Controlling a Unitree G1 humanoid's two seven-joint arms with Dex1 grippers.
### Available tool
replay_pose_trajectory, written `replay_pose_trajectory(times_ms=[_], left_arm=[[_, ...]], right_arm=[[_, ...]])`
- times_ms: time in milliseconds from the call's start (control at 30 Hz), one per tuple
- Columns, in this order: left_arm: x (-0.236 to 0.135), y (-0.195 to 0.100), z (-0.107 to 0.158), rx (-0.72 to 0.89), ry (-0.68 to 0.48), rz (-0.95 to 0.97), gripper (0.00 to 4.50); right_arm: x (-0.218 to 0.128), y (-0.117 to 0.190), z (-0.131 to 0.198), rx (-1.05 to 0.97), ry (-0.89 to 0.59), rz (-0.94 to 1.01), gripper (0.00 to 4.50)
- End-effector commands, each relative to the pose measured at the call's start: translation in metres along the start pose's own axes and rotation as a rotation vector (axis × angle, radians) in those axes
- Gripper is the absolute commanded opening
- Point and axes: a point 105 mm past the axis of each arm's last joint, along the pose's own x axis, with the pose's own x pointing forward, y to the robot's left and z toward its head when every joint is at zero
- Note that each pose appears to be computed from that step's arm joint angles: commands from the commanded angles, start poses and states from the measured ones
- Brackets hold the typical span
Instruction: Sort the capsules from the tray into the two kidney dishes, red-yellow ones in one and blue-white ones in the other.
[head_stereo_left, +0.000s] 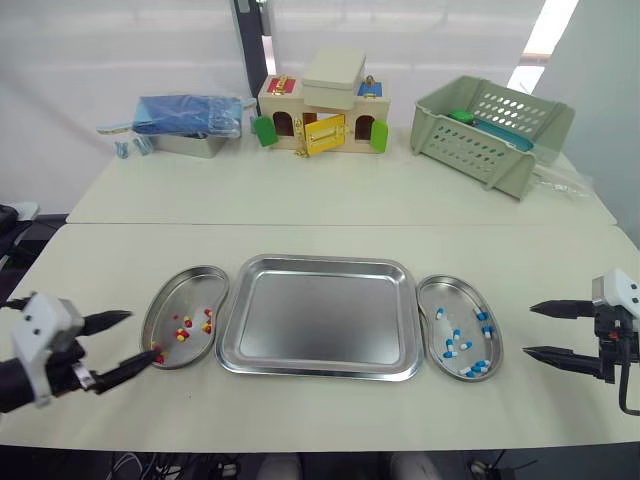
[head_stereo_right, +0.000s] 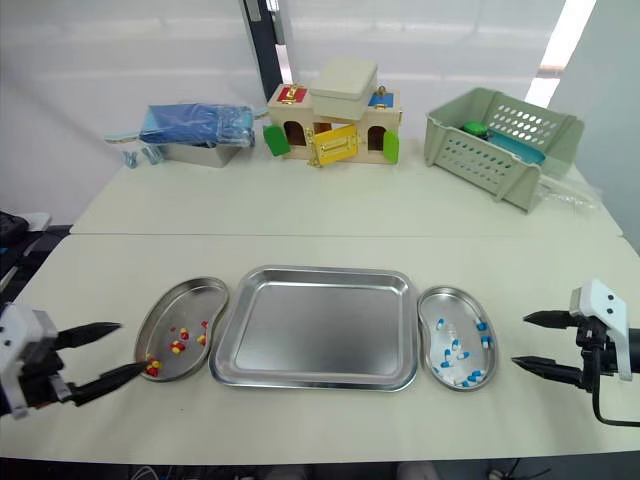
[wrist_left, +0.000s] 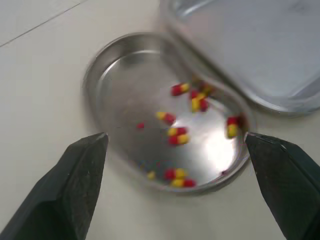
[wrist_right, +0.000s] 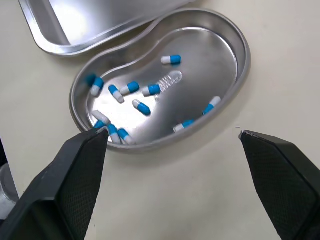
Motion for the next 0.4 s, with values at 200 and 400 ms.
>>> replay_pose_trajectory(times_ms=[200,400], left_arm=[[-0.019,0.048,0.0,0.061,0.089,0.171,4.5],[-0.013,0.049,-0.002,0.068,0.094,0.161,4.5]], right_arm=[[0.003,-0.012,0.001,-0.061,0.009,-0.033,4.42],[0.005,-0.016,0.001,-0.067,0.002,-0.05,4.42]])
